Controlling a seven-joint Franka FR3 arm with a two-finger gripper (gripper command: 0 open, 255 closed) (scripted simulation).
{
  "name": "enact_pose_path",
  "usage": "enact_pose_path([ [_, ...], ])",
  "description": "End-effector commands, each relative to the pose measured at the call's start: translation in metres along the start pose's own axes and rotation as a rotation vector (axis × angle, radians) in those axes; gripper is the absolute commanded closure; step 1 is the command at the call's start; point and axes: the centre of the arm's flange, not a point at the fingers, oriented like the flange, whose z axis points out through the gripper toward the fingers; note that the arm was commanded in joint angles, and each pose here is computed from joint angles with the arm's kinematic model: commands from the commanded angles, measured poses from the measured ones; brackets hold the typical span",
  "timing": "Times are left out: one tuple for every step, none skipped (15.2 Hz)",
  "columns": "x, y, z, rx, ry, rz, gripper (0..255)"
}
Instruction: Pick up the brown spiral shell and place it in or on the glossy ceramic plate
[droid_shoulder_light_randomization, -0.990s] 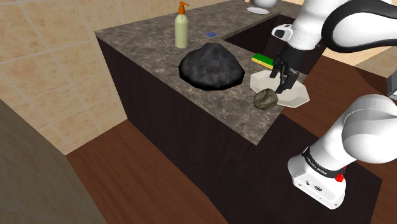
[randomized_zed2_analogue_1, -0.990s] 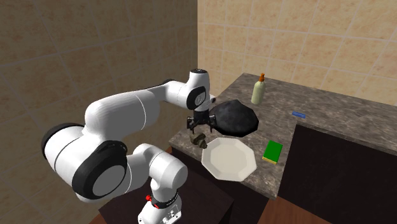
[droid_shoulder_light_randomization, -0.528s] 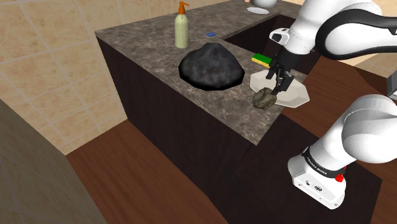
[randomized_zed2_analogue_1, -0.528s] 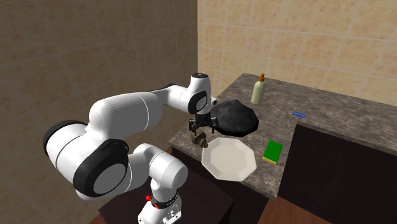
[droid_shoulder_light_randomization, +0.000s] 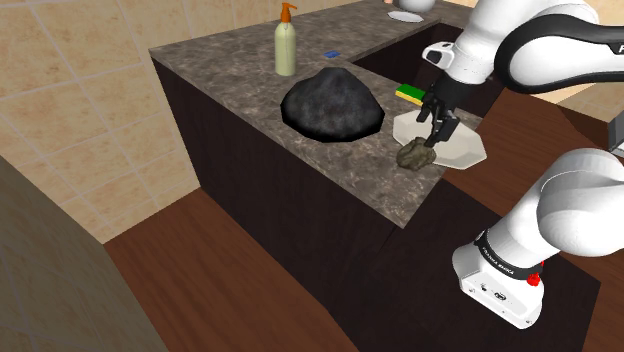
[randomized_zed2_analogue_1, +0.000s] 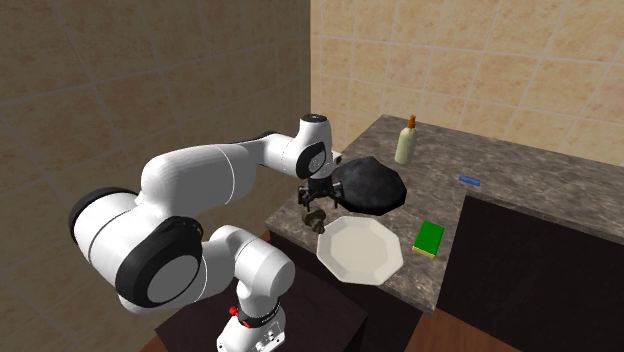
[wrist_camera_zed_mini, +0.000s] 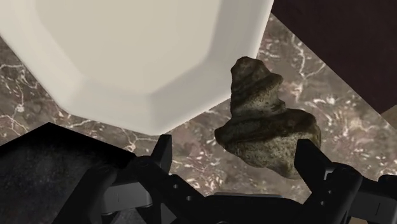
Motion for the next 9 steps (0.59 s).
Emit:
enact_pose_path([
  [-0.003,-0.005,0.027,0.038,-0.048,-0.005,255],
  [-0.001,-0.008,0.027,0.038,-0.048,-0.005,255],
  [-0.004,-0.006,0.027,0.038,-0.048,-0.005,255],
  [-0.006,-0.010,0.030,0.037,-0.048,-0.005,255],
  [-0.012,-0.010,0.029,0.038,-0.048,-0.005,255],
  [-0.013,-0.005,0.030,0.039,-0.048,-0.006,255],
  [-0.016,-0.005,0.029,0.039,-0.047,-0.006,255],
  [-0.018,-0.006,0.031,0.039,-0.047,-0.007,255],
  [-0.006,-0.010,0.024,0.037,-0.048,-0.005,255],
])
